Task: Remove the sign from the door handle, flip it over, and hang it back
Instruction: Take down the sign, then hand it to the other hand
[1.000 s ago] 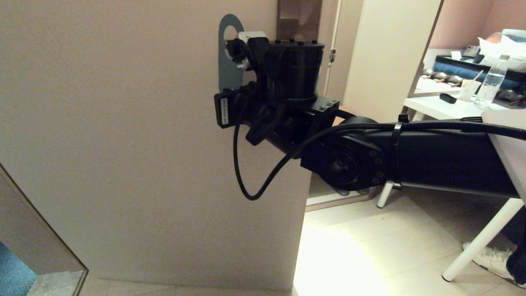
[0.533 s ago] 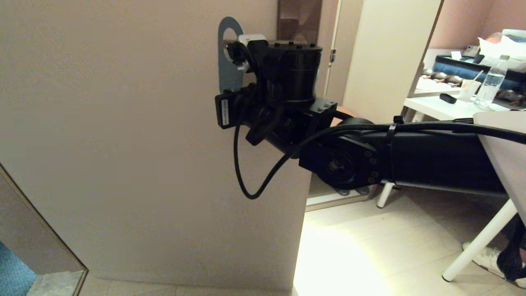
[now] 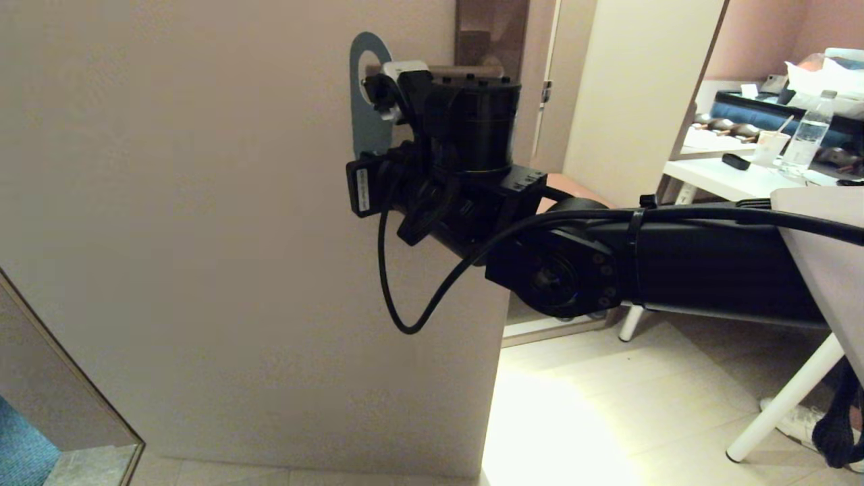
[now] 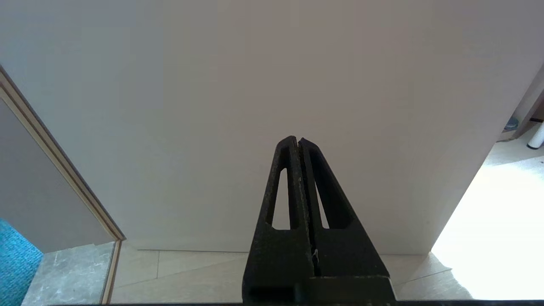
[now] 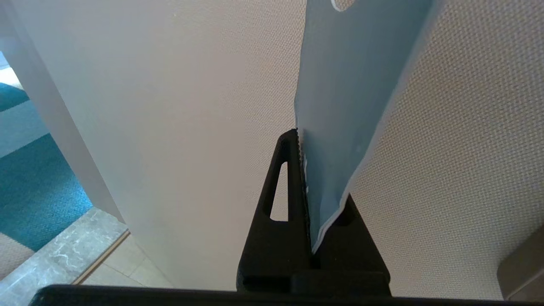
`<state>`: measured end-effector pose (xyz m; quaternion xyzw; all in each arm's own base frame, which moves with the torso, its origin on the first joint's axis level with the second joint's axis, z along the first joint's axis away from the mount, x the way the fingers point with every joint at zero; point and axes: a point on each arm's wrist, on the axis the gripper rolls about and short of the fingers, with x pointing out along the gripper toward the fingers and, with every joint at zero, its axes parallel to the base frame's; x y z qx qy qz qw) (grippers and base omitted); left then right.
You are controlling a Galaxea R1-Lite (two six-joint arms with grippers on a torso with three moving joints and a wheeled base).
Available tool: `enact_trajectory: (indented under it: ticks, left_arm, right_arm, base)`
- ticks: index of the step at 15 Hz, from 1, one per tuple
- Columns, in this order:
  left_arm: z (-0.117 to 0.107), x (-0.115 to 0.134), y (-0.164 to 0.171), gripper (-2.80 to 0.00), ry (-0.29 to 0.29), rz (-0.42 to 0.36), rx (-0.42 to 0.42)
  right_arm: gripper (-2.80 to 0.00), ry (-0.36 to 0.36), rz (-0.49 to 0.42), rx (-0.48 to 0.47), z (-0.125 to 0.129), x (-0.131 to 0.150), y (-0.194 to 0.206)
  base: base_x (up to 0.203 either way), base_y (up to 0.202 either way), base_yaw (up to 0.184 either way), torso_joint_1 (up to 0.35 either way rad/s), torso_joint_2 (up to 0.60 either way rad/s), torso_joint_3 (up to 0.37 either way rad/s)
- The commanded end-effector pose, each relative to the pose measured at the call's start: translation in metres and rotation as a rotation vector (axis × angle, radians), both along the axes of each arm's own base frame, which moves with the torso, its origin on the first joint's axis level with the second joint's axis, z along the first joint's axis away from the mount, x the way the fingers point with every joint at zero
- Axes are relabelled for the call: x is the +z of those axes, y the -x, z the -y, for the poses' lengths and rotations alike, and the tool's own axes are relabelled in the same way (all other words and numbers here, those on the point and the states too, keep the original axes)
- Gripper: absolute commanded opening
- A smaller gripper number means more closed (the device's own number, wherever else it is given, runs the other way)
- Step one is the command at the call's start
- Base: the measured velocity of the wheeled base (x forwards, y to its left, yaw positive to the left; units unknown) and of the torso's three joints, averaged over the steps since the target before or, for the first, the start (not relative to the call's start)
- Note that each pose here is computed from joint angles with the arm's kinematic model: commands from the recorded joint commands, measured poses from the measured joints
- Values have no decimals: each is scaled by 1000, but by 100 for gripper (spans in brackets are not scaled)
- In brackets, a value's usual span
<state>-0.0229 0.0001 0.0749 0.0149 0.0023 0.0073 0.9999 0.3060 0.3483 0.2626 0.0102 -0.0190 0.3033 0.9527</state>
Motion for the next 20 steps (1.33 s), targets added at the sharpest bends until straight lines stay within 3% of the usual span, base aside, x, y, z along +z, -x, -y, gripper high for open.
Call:
enact_trajectory:
  ticks: [1, 12, 20]
  left_arm:
    - [0, 0, 0, -280, 0, -2, 1]
    - [0, 0, 0, -280, 0, -2, 1]
    - [0, 0, 0, -280, 1, -2, 1]
  right_arm:
    - [-280, 3, 3, 9, -3, 0, 4]
    - [-280, 9, 18, 70, -18, 6, 31]
    - [-280, 68, 18, 111, 10, 17, 57]
  base:
    - [0, 0, 0, 0, 0, 0]
    - [0, 0, 0, 0, 0, 0]
    - [0, 0, 0, 0, 0, 0]
